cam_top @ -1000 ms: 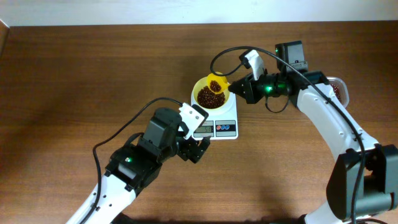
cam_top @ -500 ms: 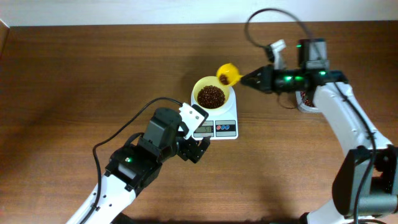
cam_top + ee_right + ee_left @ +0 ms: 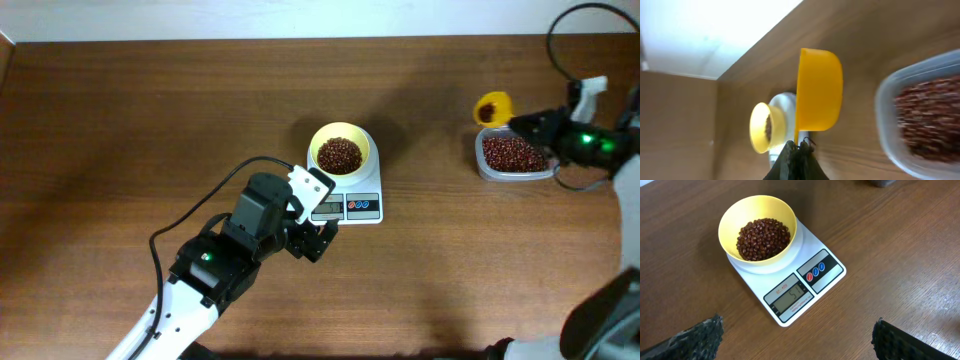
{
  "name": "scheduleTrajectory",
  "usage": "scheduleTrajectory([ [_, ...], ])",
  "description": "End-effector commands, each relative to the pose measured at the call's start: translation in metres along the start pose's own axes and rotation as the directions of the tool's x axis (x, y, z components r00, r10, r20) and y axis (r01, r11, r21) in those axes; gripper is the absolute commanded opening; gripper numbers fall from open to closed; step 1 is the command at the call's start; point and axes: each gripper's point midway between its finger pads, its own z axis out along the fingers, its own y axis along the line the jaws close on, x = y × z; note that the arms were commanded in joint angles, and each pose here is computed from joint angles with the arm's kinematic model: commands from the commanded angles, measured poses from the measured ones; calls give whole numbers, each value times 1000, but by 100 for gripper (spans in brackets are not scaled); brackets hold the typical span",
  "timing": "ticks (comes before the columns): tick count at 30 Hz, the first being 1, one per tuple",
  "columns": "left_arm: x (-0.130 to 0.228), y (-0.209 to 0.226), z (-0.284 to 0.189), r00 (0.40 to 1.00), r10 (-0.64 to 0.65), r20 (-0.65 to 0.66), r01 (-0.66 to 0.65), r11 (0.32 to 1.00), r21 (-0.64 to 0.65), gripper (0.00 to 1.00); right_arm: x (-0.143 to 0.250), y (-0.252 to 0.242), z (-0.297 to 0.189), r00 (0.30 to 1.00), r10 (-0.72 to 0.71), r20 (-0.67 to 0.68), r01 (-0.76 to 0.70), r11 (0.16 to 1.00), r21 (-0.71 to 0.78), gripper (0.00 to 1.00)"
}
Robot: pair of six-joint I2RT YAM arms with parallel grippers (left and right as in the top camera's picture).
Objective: Scoop item into bowl and weigh 50g on scale
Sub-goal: 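Carry the scoop with the right gripper back to the bean container, then carry the scoop with the right gripper back over the yellow bowl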
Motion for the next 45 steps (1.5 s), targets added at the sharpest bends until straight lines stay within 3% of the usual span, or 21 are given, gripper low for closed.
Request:
scheduleTrajectory([
  [1, 3, -1, 1, 1000, -12, -6, 12, 1000, 5, 99, -16, -2, -39, 991, -79, 109, 63, 987, 145, 4],
  [8, 3, -1, 1, 1000, -12, -6, 12, 1000, 5, 99, -12, -44, -61, 990, -91, 109, 40, 914, 404, 4],
  [14, 3, -1, 1, 1000, -12, -6, 12, 1000, 5, 99, -12, -57, -65, 976, -215, 38, 165, 841, 515, 4],
  [22, 3, -1, 1, 1000, -12, -6, 12, 1000, 5, 99, -6, -59, -51, 939, -327, -111, 308, 649, 696, 4],
  [27, 3, -1, 1, 1000, -12, -6, 12, 1000, 5, 99, -10, -67, -62, 930, -339, -142, 313, 530, 788, 4],
  [35, 3, -1, 1, 1000, -12, -6, 12, 1000, 5, 99, -10, -67, -61, 889, -397, -227, 416, 496, 763, 4],
  [39, 3, -1, 1, 1000, -12, -6, 12, 1000, 5, 99, -12, -63, -57, 827, -472, -306, 527, 458, 716, 4],
  [45, 3, -1, 1, 1000, -12, -6, 12, 1000, 5, 99, -13, -60, -53, 805, -500, -319, 558, 458, 692, 4],
])
